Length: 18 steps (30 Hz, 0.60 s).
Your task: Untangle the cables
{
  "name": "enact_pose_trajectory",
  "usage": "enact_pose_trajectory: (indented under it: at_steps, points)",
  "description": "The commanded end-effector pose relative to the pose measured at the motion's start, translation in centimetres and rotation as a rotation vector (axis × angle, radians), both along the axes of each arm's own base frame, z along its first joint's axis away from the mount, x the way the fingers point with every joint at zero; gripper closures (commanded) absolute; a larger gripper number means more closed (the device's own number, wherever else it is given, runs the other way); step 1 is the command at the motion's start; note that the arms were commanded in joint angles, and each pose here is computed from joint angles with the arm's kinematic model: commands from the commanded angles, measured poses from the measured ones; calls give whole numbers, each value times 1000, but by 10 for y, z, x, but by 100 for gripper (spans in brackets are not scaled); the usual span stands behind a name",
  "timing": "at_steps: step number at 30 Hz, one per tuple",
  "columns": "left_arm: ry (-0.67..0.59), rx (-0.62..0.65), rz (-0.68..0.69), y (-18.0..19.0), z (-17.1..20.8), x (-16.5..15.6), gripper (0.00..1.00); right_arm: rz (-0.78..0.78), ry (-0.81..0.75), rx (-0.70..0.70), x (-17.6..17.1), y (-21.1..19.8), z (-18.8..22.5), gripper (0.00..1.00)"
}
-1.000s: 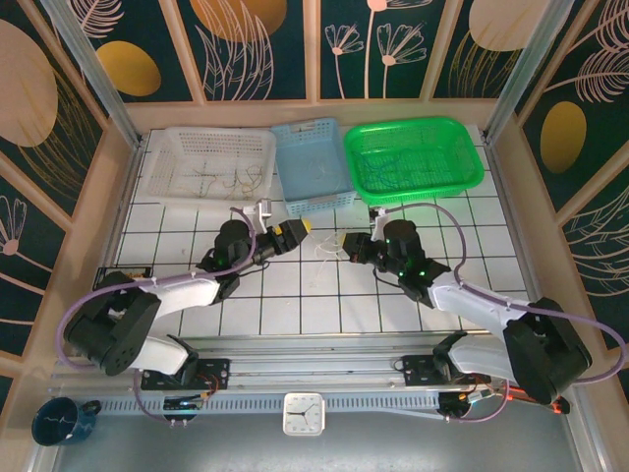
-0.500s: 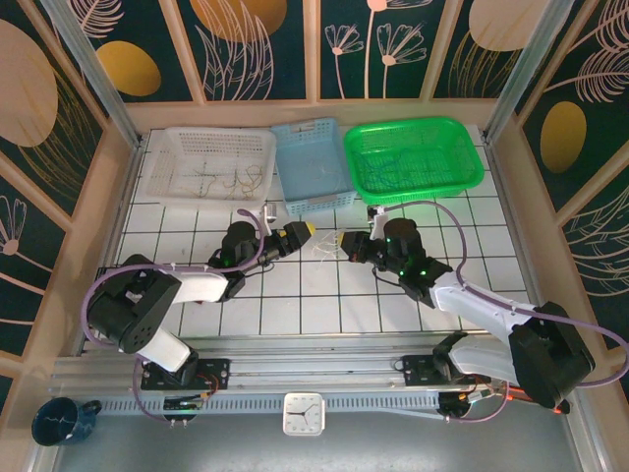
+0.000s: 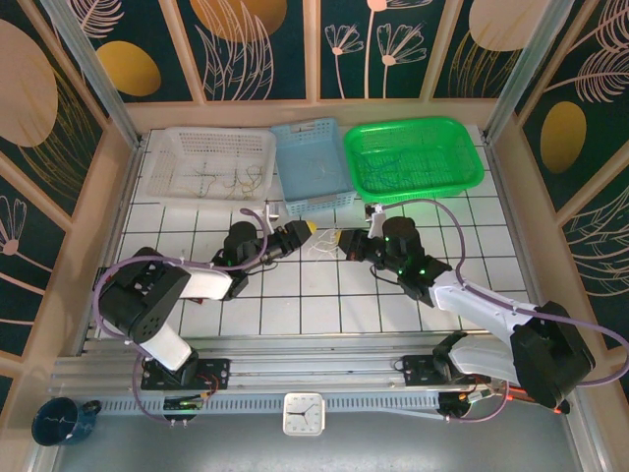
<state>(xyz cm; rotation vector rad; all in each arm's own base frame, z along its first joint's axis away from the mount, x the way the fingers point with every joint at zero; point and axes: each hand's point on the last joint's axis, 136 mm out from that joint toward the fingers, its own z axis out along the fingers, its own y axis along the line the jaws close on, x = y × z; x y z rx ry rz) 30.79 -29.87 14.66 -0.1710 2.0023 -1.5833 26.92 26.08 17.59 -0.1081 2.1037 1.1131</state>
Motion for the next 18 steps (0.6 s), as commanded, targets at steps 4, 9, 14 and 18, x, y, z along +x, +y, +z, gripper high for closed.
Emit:
enact_pose_trajectory:
  at_steps: [4, 9, 14, 18]
  points:
    - [-66, -69, -30, -11, 20, 1, 72, 20, -50, 15, 1, 7, 18, 100]
    - [-100, -69, -18, -11, 32, 5, 100, 4, -43, 3, 0, 3, 13, 100]
    - [-166, -38, 18, -8, 48, 11, 100, -10, -25, 4, -3, -2, 5, 100]
    - [-247, -41, 35, -4, 68, 11, 100, -17, 19, -1, -8, -5, -12, 95]
